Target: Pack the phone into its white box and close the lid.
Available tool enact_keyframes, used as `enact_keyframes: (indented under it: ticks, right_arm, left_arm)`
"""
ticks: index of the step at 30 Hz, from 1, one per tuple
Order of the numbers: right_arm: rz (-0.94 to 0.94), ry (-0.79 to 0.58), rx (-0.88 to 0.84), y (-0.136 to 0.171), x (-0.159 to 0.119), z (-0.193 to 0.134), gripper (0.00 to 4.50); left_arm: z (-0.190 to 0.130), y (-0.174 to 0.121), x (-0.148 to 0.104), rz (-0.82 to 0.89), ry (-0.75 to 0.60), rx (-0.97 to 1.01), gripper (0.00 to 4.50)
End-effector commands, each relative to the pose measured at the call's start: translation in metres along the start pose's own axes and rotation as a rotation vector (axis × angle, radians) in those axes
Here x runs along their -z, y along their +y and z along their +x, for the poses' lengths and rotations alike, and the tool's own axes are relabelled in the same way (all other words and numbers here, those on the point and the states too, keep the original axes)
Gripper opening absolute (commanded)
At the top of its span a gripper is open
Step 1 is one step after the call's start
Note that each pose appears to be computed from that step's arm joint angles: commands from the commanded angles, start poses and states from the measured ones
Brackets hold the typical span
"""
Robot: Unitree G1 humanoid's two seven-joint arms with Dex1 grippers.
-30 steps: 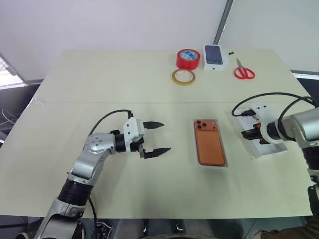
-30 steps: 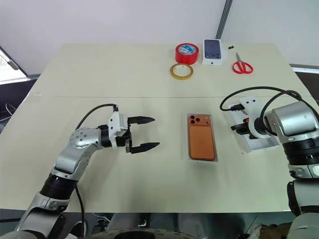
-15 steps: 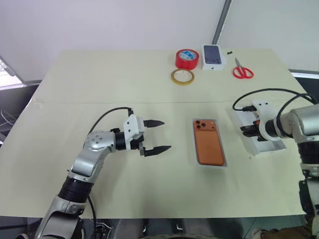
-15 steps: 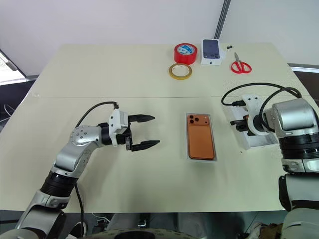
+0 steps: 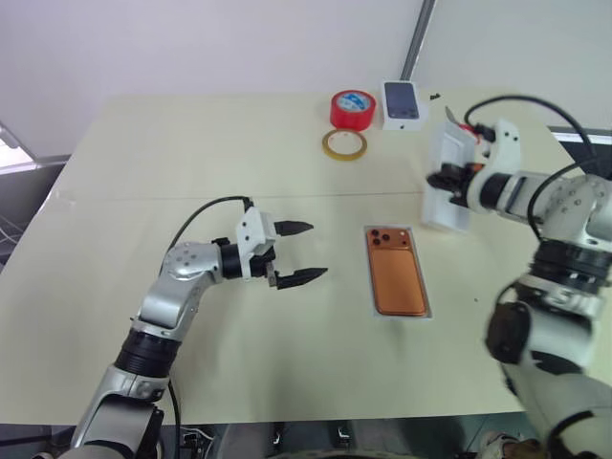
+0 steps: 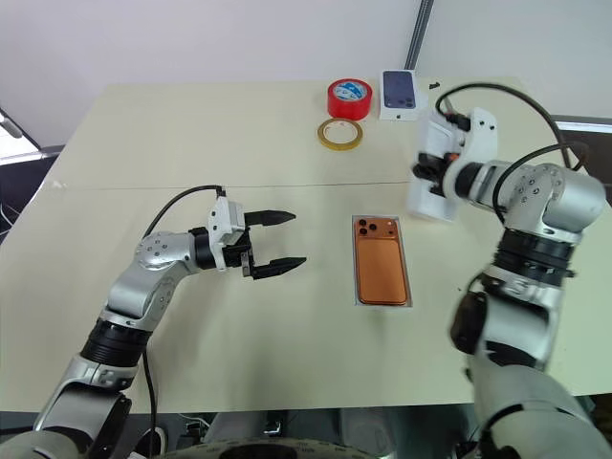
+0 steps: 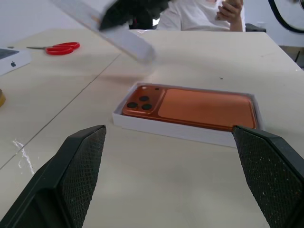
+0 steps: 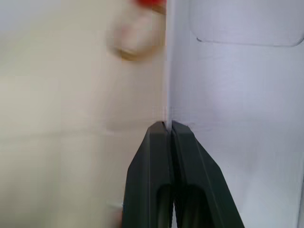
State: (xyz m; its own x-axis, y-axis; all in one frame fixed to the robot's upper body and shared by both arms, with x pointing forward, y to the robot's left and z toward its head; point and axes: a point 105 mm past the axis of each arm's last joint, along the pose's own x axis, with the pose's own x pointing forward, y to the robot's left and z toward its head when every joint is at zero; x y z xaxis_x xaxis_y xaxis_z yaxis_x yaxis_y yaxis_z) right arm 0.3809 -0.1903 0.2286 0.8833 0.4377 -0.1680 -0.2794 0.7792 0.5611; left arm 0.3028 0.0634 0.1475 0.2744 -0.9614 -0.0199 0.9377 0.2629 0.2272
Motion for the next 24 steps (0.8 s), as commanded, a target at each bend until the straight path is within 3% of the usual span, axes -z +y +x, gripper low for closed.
enact_keyframes:
  ticks: [1, 6, 8, 14, 18, 24]
  right_arm:
    - [0.09, -0.092, -0.148, 0.03, 0.006, -0.014, 0.02]
    - [0.197, -0.033, -0.303, 0.053, 0.072, -0.021, 0.02]
    - [0.224, -0.005, -0.361, 0.059, 0.087, -0.028, 0.02]
    - [0.399, 0.028, -0.521, 0.092, 0.094, -0.054, 0.02]
    - [0.467, 0.03, -0.501, 0.1, 0.098, -0.055, 0.02]
    - [0.461, 0.132, -0.492, 0.102, 0.13, -0.063, 0.02]
  left_arm:
    - [-0.001, 0.007, -0.014, 0.016, -0.04, -0.023, 4.5]
    - [-0.005, 0.014, -0.02, -0.005, -0.062, -0.053, 4.5]
    - [-0.007, 0.018, -0.023, -0.016, -0.073, -0.071, 4.5]
    - [-0.012, 0.029, -0.032, -0.099, -0.125, -0.124, 4.5]
    - [-0.013, 0.029, -0.034, -0.121, -0.136, -0.129, 4.5]
    - [-0.014, 0.023, -0.033, -0.12, -0.131, -0.12, 4.5]
